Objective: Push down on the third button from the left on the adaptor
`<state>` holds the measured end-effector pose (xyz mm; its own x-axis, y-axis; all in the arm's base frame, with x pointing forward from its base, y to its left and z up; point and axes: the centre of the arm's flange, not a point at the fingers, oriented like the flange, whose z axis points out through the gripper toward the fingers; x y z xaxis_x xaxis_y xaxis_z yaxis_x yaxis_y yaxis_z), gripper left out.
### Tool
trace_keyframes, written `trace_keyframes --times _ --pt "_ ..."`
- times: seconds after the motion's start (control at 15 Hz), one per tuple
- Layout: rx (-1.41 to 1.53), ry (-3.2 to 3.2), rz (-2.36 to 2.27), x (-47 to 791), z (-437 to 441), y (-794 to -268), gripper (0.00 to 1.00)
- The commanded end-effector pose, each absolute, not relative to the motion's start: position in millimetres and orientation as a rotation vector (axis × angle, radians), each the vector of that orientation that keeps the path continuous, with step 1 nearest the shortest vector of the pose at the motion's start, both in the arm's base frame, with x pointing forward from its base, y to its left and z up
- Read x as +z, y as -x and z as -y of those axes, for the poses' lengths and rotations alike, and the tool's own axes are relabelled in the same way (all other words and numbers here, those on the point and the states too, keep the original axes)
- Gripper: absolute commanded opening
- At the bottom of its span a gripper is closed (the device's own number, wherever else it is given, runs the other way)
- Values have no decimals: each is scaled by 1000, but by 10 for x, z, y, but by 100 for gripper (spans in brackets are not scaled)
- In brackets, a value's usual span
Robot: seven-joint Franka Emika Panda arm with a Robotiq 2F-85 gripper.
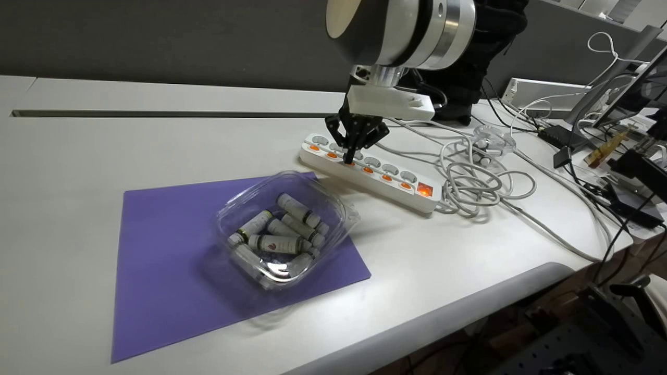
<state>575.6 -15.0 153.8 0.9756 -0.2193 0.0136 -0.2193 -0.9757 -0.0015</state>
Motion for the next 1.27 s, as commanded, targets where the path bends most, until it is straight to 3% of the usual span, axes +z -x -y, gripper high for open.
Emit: trace_keyframes --times 0.0,1.2 --pt "7 3107 -383 1525 201 -5747 0" --pt "196 3210 -364 1308 159 -5890 0"
